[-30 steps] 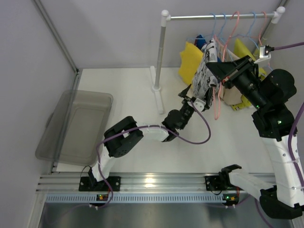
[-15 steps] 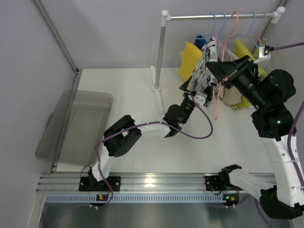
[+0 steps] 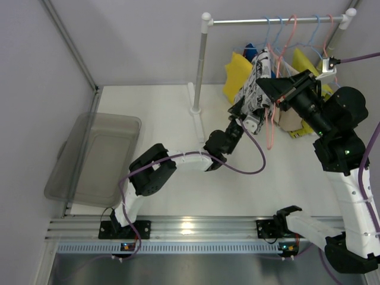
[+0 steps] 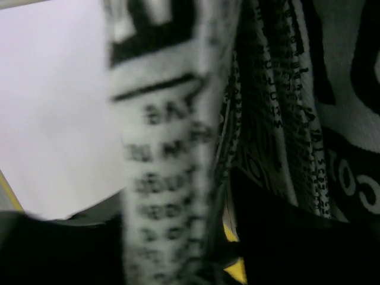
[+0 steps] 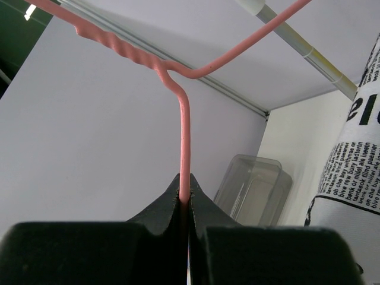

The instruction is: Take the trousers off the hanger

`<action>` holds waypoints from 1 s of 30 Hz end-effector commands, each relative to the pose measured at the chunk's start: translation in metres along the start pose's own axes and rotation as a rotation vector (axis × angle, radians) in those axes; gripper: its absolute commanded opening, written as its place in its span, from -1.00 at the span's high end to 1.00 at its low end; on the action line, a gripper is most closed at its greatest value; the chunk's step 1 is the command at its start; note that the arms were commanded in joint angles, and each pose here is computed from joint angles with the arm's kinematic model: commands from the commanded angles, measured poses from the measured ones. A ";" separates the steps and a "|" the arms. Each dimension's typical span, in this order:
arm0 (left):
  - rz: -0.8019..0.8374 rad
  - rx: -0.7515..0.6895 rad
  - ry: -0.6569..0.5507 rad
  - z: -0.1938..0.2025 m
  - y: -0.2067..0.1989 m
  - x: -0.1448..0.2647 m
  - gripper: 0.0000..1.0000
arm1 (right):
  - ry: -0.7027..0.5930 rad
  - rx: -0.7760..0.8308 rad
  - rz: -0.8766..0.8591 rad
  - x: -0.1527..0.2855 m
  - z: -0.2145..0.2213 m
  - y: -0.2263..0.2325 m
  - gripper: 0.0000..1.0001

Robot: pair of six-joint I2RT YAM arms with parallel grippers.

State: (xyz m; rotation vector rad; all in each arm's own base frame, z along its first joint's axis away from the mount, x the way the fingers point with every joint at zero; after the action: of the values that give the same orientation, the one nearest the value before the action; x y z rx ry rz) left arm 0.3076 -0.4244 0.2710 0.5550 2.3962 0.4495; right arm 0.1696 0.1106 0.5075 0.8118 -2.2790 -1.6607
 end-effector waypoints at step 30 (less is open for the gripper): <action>0.040 0.640 -0.091 -0.201 0.180 0.002 1.00 | -0.030 0.292 0.080 0.015 0.017 -0.076 1.00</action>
State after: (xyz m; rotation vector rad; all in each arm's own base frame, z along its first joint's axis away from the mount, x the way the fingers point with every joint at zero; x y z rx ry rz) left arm 0.2521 -0.3296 0.4294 0.8641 2.5609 -0.0610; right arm 0.1765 0.1034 0.4187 0.6700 -2.4617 -1.3386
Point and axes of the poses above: each gripper's point midway between its finger pads, its own x axis back along the fingers, its own y axis along the line the jaws close on, z = x × y, the point moved 10 cm from there along x, back along the fingers, and after that the axes turned 11 degrees about -x, right-handed, at the moved point
